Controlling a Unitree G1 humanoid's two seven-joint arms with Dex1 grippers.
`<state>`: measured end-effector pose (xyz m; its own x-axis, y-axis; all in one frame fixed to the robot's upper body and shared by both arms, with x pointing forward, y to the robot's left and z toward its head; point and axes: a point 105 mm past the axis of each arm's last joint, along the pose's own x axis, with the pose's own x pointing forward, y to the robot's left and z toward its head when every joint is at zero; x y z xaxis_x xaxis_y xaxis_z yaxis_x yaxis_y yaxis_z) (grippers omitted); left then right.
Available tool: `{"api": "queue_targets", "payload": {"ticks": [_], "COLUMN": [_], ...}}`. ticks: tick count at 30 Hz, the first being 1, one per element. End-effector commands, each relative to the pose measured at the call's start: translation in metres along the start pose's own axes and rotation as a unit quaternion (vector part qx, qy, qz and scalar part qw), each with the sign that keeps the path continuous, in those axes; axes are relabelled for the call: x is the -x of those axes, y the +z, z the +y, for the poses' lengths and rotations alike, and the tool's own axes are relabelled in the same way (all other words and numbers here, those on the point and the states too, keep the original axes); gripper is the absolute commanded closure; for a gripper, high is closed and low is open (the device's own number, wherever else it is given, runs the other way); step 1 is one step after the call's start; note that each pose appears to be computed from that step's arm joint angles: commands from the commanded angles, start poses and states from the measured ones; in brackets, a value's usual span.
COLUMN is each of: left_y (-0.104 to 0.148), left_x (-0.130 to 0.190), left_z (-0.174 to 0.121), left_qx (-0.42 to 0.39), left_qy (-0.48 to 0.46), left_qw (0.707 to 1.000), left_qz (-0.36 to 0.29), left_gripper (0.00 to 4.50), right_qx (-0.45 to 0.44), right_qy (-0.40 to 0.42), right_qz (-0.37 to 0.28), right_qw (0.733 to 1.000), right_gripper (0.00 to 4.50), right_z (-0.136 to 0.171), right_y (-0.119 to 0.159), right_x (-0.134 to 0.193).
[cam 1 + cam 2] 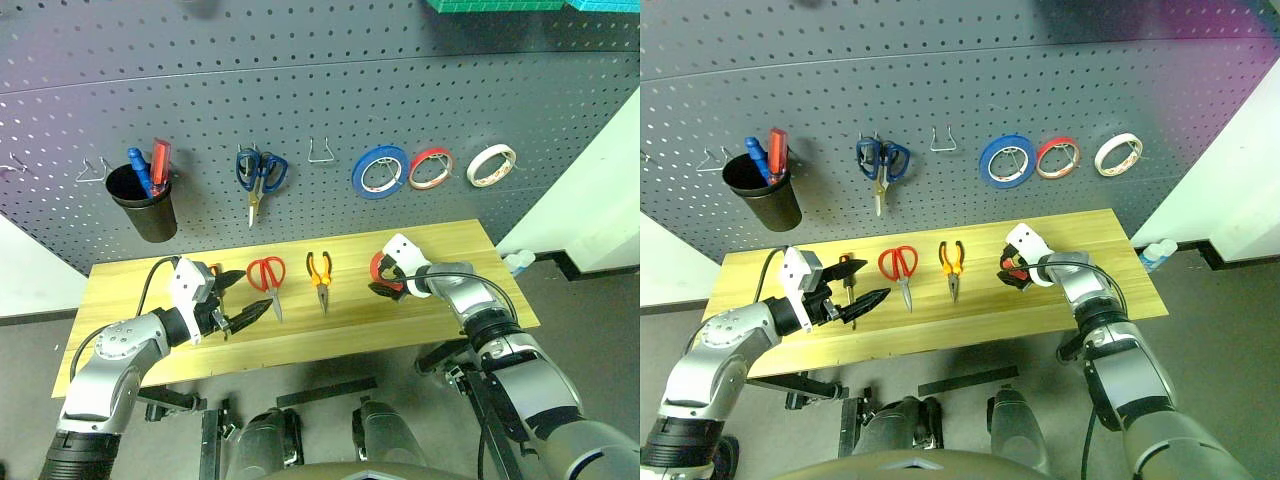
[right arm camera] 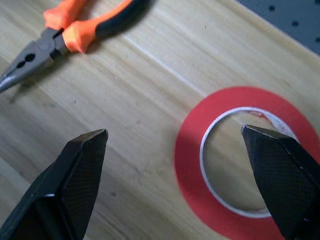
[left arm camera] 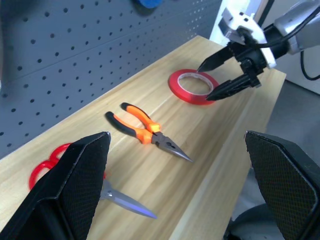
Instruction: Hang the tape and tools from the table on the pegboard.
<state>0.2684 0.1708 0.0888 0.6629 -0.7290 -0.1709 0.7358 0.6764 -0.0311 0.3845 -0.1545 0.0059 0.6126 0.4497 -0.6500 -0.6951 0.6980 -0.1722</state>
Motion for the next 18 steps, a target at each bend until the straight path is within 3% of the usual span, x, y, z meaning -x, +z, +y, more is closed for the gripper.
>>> {"api": "queue_targets", "payload": {"ticks": [1, 18], "left_y": [0.012, 0.009], "left_x": [0.003, 0.007], "left_z": [-0.004, -0.013], "left_qx": [-0.014, -0.003], "left_qy": [0.002, 0.007], "left_qw": [1.000, 1.000], "left_qz": [-0.018, -0.015], "left_gripper": [0.01, 0.01], "right_qx": [0.005, -0.005], "right_qy": [0.001, -0.017], "right_qz": [-0.005, 0.012], "right_qw": [1.000, 1.000], "right_gripper": [0.02, 0.02], "right_z": [0.000, -0.002], "right_y": [0.003, -0.012], "right_x": [0.000, -0.002]}}
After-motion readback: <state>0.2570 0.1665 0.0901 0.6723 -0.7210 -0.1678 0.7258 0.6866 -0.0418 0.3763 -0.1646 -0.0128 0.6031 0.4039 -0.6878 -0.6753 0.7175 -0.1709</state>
